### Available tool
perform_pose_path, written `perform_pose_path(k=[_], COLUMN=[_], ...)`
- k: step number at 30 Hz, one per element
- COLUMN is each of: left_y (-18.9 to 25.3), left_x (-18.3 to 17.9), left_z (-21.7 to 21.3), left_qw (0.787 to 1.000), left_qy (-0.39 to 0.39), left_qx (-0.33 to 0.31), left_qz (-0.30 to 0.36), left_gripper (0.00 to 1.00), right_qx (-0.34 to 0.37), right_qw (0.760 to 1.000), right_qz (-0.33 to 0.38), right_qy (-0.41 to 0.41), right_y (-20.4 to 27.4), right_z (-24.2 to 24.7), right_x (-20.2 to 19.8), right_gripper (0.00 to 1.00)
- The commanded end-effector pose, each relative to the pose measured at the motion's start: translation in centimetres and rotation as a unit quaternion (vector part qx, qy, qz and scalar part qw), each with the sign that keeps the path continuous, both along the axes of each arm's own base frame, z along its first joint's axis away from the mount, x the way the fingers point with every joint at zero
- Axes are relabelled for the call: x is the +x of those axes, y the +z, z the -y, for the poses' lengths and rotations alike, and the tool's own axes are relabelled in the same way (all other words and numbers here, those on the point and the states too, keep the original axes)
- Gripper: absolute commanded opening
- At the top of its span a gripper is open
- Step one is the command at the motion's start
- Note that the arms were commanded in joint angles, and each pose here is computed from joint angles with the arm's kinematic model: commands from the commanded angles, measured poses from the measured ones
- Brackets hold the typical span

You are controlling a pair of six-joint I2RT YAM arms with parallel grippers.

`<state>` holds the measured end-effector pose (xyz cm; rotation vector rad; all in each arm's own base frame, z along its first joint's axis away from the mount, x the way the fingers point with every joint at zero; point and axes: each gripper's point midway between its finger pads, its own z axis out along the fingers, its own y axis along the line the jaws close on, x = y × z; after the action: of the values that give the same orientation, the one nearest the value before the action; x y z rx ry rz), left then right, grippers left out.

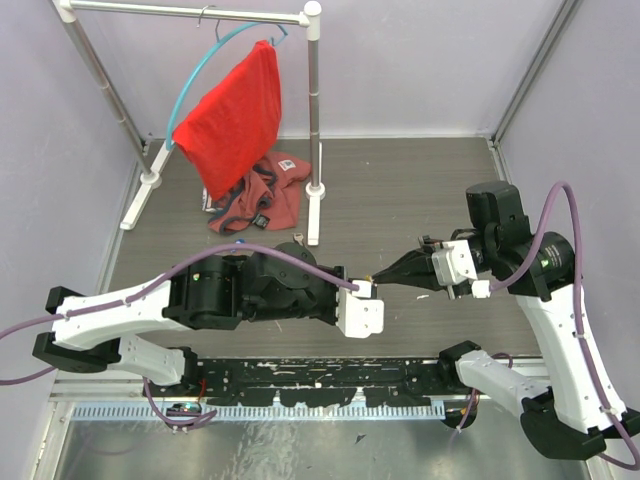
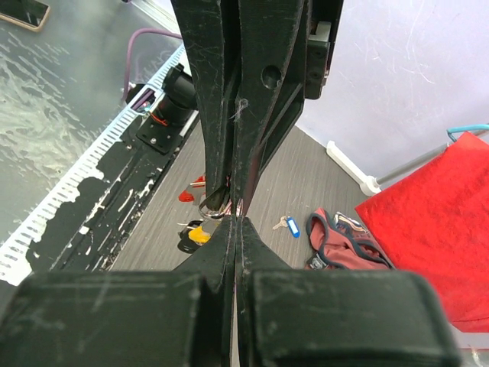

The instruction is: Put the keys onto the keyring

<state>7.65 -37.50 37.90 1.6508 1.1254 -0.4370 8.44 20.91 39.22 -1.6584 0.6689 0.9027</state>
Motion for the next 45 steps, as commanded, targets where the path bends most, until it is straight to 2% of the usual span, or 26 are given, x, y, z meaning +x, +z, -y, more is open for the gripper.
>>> perform_pose_path(k=[1, 13, 22, 29, 33, 36, 41, 45], left_y=[2.0, 2.2, 2.2, 0.5, 0.3, -0.5, -0.9, -1.0], left_x=[0.4, 0.8, 0.3, 0.9, 1.4, 1.8, 2.3, 2.5], left_z=[0.1, -0.3, -0.6, -2.0, -4.5, -6.0, -7.6, -8.3], left_qw=[1.000, 0.999, 1.000, 0.999, 0.998, 0.996, 0.994, 0.993], left_qy=[0.006, 0.015, 0.006, 0.034, 0.064, 0.084, 0.107, 0.116], left_qx=[-0.026, -0.025, -0.023, -0.010, -0.020, -0.019, -0.020, -0.025], left_qz=[0.008, 0.018, 0.008, 0.001, -0.004, -0.008, -0.010, -0.012], left_gripper=[0.00, 0.00, 0.00, 0.00, 0.00, 0.00, 0.00, 0.00], right_qx=[0.023, 0.019, 0.011, 0.012, 0.027, 0.036, 0.019, -0.018], right_qw=[0.999, 0.999, 1.000, 0.995, 0.985, 0.970, 0.921, 0.881], right_qz=[0.012, 0.014, 0.010, -0.034, -0.055, -0.097, -0.237, -0.352], right_qy=[0.031, 0.034, 0.022, -0.092, -0.162, -0.220, -0.309, -0.316], right_y=[1.7, 1.7, 1.5, 1.9, 2.9, 3.2, 0.7, -2.7], right_z=[0.1, 0.2, 0.0, -0.9, -1.0, -1.3, -1.9, -3.0], right_x=[-2.1, -2.8, -1.7, 3.4, 6.2, 9.2, 14.2, 15.3], right_gripper=[0.01, 0.00, 0.01, 0.01, 0.01, 0.01, 0.01, 0.01])
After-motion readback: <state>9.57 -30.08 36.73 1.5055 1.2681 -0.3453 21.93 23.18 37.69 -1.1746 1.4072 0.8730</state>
